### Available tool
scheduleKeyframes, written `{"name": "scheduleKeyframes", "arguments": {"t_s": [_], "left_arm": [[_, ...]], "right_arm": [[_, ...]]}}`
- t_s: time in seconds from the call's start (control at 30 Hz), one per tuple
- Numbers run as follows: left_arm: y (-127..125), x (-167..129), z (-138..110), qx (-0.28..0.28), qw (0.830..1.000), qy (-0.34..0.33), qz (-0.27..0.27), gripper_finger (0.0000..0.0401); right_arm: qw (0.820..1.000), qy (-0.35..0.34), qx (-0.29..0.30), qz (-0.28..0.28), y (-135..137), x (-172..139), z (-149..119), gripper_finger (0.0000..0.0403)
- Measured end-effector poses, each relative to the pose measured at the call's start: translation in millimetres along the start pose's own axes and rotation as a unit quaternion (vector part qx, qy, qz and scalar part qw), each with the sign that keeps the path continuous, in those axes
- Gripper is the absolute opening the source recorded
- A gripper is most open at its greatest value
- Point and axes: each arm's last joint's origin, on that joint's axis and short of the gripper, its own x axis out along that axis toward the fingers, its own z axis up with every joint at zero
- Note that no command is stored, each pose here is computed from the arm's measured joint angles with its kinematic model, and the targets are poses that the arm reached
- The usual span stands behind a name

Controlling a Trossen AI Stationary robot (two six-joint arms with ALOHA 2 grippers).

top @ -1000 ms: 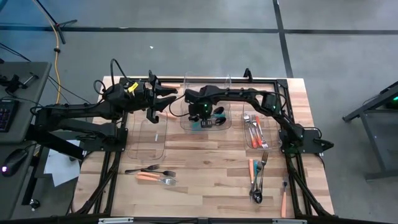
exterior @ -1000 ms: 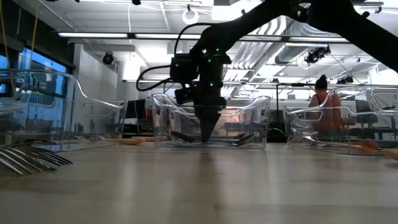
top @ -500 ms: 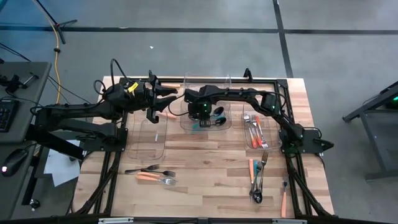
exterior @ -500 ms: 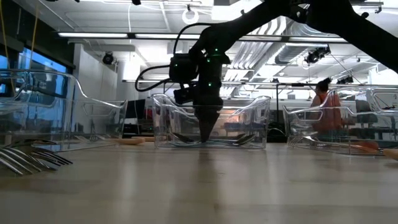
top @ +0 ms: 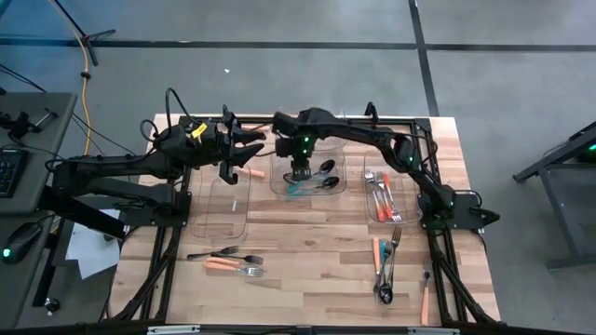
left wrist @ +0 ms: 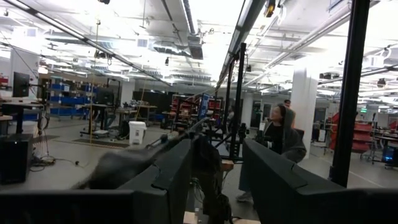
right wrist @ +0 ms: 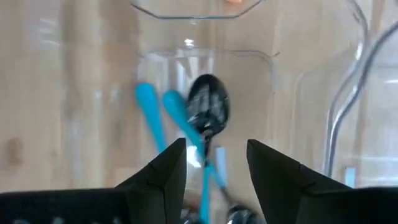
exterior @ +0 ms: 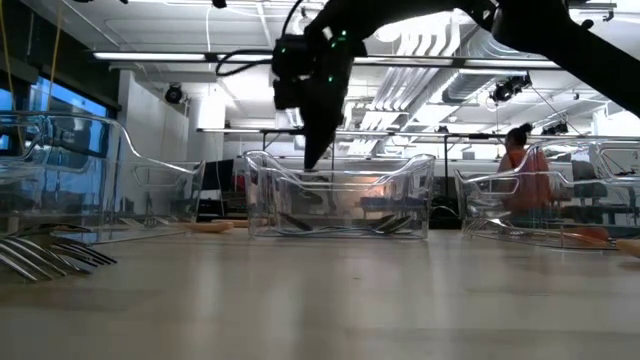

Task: Sort silverware by color (type)
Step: Put the black fork into the top transparent bin

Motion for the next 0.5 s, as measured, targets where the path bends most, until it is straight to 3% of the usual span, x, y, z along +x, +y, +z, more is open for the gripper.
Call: {"name": "scheduleKeyframes", "arguments": {"t_s": [0.27,0.5], "left_arm": [[0,0,-1,-0.001,1.000,0.006,0.001,0.0133],[1,0,-6,-0.003,0.999,0.033,0.005,0.0133]], "right_arm": [[0.998,-0.052,-0.005,0.017,18,-55,-19,0.0154],[0.986,-0.158,0.047,-0.009,42,-88,-68,0.0154]]}}
